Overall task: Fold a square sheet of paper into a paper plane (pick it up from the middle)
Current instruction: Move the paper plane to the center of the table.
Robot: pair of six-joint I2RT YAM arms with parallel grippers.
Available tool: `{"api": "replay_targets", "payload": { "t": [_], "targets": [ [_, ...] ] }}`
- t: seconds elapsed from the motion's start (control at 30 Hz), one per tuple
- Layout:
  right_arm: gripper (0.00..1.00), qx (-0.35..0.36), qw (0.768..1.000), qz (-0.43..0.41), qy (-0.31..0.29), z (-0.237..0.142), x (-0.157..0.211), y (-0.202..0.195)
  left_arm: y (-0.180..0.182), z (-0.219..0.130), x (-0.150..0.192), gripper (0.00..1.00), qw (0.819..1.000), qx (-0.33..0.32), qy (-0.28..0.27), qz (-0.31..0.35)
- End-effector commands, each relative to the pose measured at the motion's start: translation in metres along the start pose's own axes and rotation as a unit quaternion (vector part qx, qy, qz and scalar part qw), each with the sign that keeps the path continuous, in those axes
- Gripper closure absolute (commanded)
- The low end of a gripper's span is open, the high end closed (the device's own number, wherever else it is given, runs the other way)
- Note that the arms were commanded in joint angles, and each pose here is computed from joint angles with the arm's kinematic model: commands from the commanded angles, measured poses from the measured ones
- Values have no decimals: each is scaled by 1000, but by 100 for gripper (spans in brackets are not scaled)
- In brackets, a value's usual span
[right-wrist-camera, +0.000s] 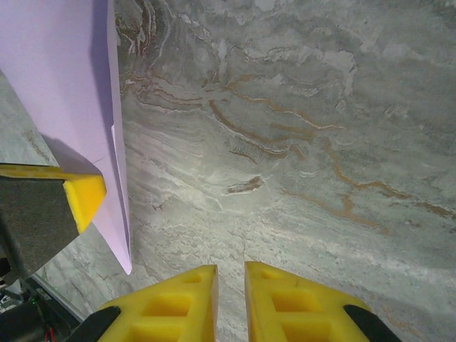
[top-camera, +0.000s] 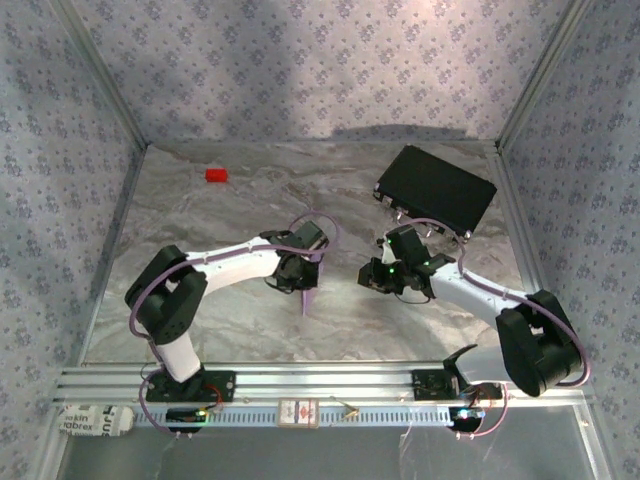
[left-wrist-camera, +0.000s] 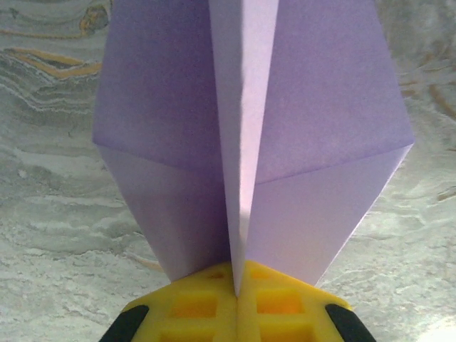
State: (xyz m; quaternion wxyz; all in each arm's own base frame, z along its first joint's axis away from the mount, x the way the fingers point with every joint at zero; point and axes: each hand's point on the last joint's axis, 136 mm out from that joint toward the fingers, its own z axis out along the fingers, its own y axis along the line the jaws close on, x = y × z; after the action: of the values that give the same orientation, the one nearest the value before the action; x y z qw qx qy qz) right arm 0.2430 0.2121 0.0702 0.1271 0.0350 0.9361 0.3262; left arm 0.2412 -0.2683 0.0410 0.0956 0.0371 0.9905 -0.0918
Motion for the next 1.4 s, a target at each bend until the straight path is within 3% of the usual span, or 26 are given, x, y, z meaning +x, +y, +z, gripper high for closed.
{"api": "replay_targets", "payload": {
  "t": [0.0, 0.9, 1.37],
  "targets": [
    [82, 4, 1000, -7, -8, 0, -6, 4, 6, 1, 1, 94, 1000, -18, 8, -2],
    [81, 14, 1000, -6, 9, 11, -3, 0, 3, 15, 5, 87, 999, -16, 29, -2],
    [81, 23, 1000, -14, 9, 10, -3, -2, 10, 26, 9, 81, 997, -64, 37, 5]
  ]
}}
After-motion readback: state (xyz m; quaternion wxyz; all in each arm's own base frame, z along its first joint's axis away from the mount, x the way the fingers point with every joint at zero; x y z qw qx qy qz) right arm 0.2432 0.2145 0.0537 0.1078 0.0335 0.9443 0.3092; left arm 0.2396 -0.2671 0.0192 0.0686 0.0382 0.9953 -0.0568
